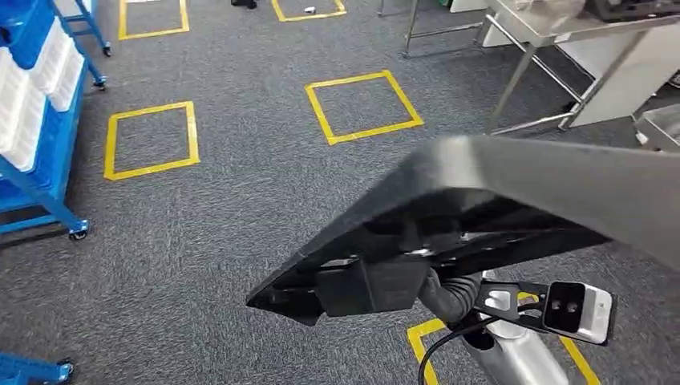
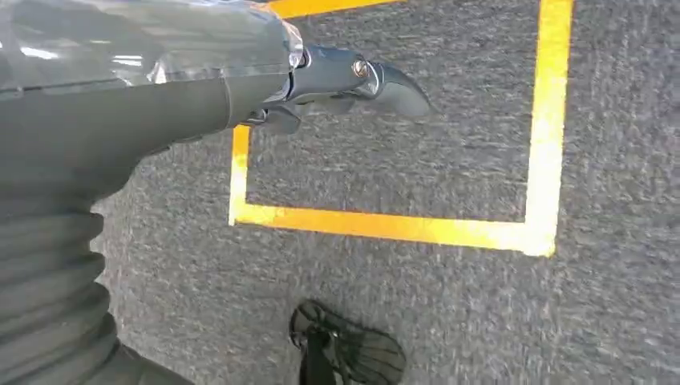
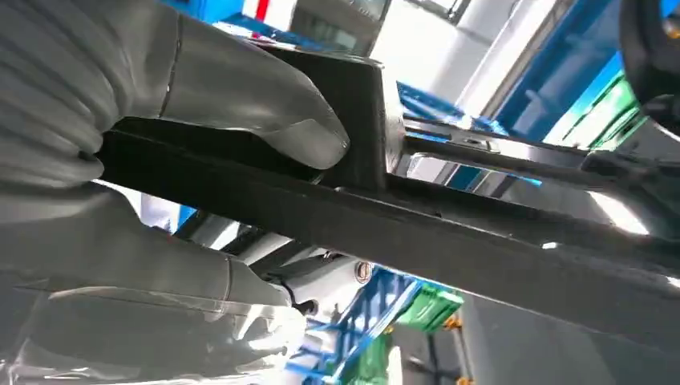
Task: Take the parts from the cabinet and place them on the table.
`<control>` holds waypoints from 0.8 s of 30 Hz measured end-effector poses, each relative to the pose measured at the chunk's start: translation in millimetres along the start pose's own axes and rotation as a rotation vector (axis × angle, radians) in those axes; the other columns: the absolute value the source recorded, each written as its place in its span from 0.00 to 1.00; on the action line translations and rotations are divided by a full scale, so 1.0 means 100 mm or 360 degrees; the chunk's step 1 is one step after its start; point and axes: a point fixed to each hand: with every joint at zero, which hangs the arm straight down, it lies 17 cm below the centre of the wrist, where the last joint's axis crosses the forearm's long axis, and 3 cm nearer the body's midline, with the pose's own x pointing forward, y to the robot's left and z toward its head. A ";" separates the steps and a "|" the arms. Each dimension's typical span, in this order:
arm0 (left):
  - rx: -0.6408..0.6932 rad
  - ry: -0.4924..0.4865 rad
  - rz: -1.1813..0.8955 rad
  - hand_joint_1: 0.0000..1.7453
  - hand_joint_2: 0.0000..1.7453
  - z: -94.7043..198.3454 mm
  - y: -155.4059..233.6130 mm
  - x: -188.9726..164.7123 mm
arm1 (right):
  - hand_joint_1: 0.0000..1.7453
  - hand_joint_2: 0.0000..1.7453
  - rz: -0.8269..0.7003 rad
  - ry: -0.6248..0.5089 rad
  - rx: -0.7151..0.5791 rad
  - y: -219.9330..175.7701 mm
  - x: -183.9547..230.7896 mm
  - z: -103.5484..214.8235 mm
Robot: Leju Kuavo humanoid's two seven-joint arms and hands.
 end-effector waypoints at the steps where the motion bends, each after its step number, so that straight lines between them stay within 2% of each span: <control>1: -0.0002 0.0001 0.0001 0.00 1.00 0.00 -0.01 0.00 | 1.00 1.00 0.0002 0.0000 -0.0001 0.00 0.00 0.00; 24: 0.0015 -0.0036 -0.0010 0.00 1.00 0.01 -0.08 0.05 | 1.00 1.00 -0.0027 0.0044 -0.0032 0.08 -0.10 -0.07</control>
